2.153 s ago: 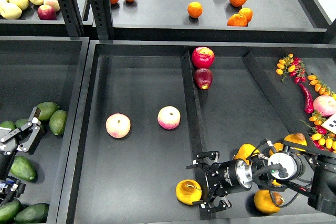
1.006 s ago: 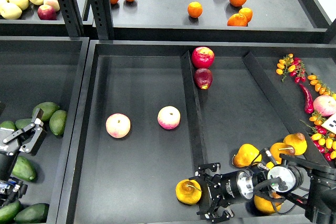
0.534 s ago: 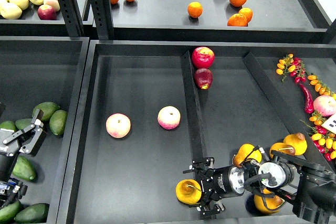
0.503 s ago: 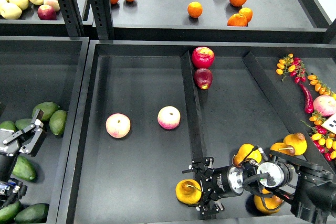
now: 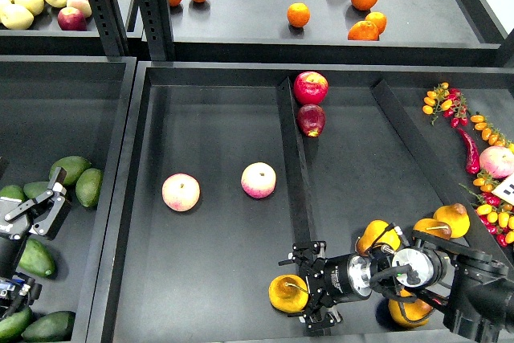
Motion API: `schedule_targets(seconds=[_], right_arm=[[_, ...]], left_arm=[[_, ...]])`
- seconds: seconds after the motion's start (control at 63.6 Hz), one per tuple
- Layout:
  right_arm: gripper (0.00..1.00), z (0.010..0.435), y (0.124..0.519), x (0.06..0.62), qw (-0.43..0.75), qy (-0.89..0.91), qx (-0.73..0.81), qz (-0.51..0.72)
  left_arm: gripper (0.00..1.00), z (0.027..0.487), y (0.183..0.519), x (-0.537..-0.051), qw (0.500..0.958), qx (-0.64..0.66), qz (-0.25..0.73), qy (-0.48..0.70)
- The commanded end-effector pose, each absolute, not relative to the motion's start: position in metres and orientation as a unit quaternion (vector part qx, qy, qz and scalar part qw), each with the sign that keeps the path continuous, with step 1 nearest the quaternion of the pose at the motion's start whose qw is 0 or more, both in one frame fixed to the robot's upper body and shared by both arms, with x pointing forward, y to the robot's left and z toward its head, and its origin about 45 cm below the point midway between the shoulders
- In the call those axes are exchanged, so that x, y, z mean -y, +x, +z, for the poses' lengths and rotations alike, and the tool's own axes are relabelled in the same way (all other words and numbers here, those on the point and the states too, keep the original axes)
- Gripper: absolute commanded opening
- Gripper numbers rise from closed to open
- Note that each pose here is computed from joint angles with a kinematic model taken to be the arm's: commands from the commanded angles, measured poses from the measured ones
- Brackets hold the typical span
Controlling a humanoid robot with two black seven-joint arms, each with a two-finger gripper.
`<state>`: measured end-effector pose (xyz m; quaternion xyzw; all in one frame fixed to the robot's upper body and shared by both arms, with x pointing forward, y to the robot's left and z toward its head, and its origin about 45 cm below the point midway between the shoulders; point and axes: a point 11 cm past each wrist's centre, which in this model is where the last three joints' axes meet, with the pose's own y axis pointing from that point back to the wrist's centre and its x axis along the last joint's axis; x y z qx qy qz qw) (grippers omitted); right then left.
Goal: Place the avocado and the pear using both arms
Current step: 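Hold the yellow pear in right gripper and lift it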
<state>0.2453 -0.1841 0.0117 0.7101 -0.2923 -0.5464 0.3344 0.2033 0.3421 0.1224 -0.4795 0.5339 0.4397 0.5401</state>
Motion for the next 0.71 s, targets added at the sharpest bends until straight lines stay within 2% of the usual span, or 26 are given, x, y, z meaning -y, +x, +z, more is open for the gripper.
schedule_targets(seconds=[0.0, 0.251, 0.424, 0.534, 0.691], right_arm=[[0.93, 0.0110, 0.2461, 0.1855, 0.335, 0.709, 0.294, -0.546], [0.87, 0.0090, 0.2483, 0.1898, 0.339, 0.707, 0.301, -0.543], [0.80, 0.0077, 0.2497, 0.1930, 0.341, 0.703, 0.308, -0.543], [0.72, 0.0075, 0.2505, 0.1942, 0.340, 0.702, 0.310, -0.543], [0.56, 0.0093, 0.2545, 0.1925, 0.331, 0.703, 0.314, -0.545]], left_arm=[[0.99, 0.1222, 0.2031, -0.3419, 0.540, -0.534, 0.440, -0.479], [0.99, 0.1222, 0.2031, -0.3419, 0.540, -0.534, 0.440, -0.479], [0.99, 0.1223, 0.2031, -0.3424, 0.540, -0.534, 0.440, -0.480], [0.99, 0.1215, 0.2020, -0.3421, 0.539, -0.535, 0.441, -0.479], [0.99, 0.1216, 0.2020, -0.3426, 0.539, -0.534, 0.441, -0.479]])
